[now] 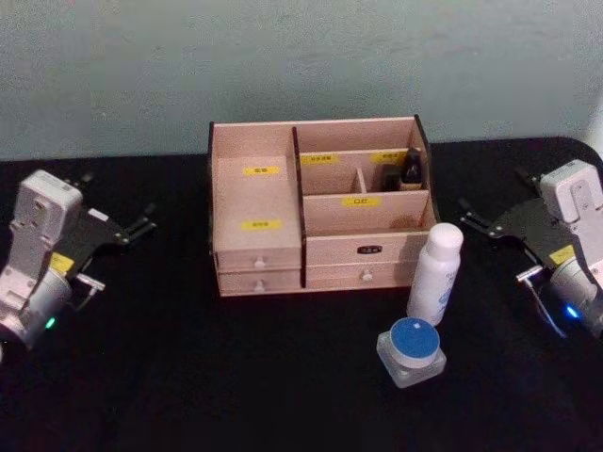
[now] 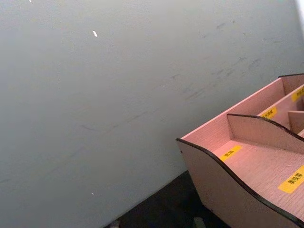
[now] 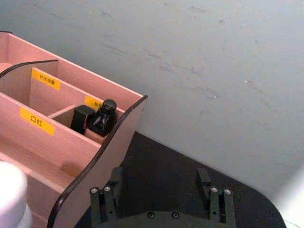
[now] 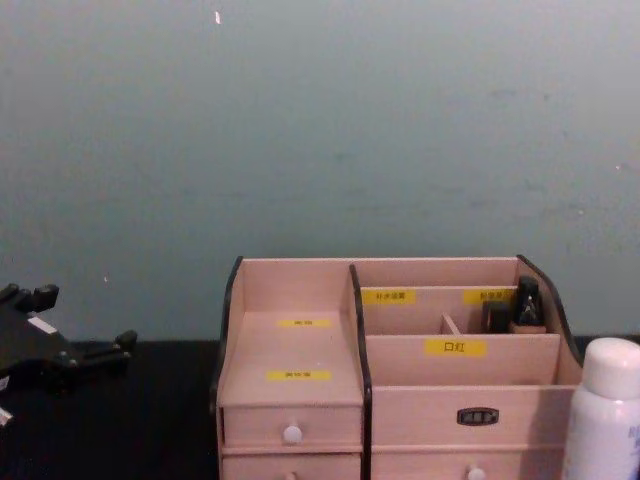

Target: Pick up the facial cleanser and watermelon frost from the table and place them into the tiered storage box.

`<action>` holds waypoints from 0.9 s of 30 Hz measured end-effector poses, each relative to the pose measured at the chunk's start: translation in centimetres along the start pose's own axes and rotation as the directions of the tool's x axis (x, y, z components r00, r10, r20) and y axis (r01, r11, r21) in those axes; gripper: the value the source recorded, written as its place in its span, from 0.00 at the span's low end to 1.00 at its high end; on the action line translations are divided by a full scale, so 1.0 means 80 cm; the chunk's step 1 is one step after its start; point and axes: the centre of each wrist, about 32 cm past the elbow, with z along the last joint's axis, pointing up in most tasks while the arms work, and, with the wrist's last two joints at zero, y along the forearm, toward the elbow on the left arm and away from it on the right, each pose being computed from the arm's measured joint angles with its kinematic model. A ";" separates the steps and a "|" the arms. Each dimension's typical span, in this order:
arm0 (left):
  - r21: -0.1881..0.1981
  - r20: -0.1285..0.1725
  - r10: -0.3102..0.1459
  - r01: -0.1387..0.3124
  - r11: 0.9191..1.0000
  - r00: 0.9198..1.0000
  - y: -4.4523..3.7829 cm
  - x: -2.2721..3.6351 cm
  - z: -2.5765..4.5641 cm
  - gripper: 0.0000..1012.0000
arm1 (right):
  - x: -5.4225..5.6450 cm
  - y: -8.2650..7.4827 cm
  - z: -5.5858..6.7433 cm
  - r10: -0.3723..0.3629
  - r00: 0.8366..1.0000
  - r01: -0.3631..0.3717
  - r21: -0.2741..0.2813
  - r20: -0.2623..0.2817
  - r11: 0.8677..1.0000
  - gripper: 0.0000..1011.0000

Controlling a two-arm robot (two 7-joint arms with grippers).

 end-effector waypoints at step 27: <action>0.000 0.000 0.000 0.000 1.000 1.000 0.000 0.0000 0.0000 0.99 | 0.007 -0.076 0.009 0.071 0.994 -0.075 -0.046 -0.084 0.996 0.99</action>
